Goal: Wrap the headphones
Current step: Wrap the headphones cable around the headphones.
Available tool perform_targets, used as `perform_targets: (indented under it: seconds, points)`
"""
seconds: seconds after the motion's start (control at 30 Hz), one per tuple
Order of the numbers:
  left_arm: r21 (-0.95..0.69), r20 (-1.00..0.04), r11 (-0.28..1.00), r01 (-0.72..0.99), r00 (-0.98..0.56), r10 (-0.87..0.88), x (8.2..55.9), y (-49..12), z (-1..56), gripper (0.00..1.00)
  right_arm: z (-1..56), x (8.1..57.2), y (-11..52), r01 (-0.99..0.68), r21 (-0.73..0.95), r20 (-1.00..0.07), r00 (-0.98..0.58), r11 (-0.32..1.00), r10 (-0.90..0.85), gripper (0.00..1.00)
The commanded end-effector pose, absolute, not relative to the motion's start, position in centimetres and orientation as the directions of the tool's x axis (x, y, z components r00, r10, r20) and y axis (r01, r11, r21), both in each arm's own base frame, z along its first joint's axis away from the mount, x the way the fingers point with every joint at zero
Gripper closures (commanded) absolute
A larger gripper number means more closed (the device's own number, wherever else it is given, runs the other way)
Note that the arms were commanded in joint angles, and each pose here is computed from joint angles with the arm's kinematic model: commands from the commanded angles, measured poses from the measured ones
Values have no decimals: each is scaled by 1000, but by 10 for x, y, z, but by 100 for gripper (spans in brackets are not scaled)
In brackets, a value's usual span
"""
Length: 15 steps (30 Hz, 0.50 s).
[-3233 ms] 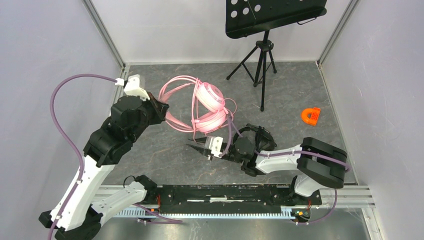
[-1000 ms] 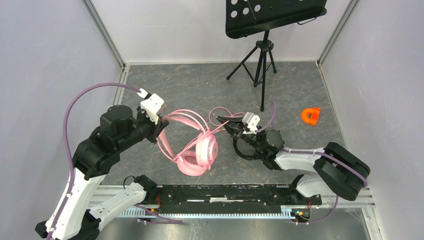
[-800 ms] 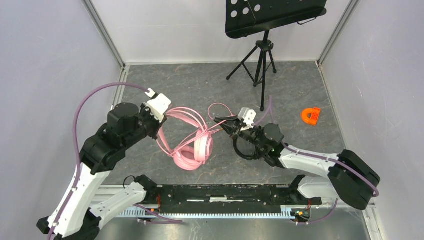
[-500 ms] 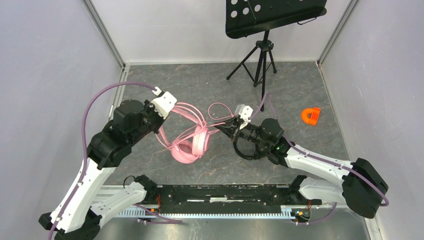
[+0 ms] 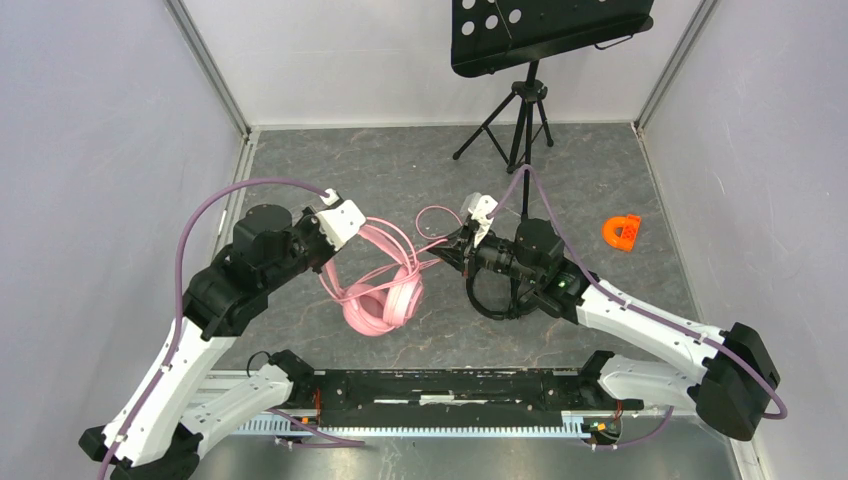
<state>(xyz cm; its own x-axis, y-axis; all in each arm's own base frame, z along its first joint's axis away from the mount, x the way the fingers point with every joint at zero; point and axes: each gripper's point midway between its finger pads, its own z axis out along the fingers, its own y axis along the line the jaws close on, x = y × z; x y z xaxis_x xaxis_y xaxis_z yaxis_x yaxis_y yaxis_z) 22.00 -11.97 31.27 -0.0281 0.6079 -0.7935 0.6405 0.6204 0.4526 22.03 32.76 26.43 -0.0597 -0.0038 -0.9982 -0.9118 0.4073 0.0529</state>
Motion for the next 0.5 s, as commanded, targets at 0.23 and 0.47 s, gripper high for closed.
perform_targets:
  seconds: [0.23, 0.47]
  points:
    - [570, -720, 608, 552, -20, 694, 239, -101, 316, 98, 300, 212, 324, -926, 59, -998, -52, 372, 30, 100]
    - [615, -706, 606, 505, 10, 708, 250, -100, 314, 98, 318, 174, 338, -980, 131, -987, -115, 152, 109, 98]
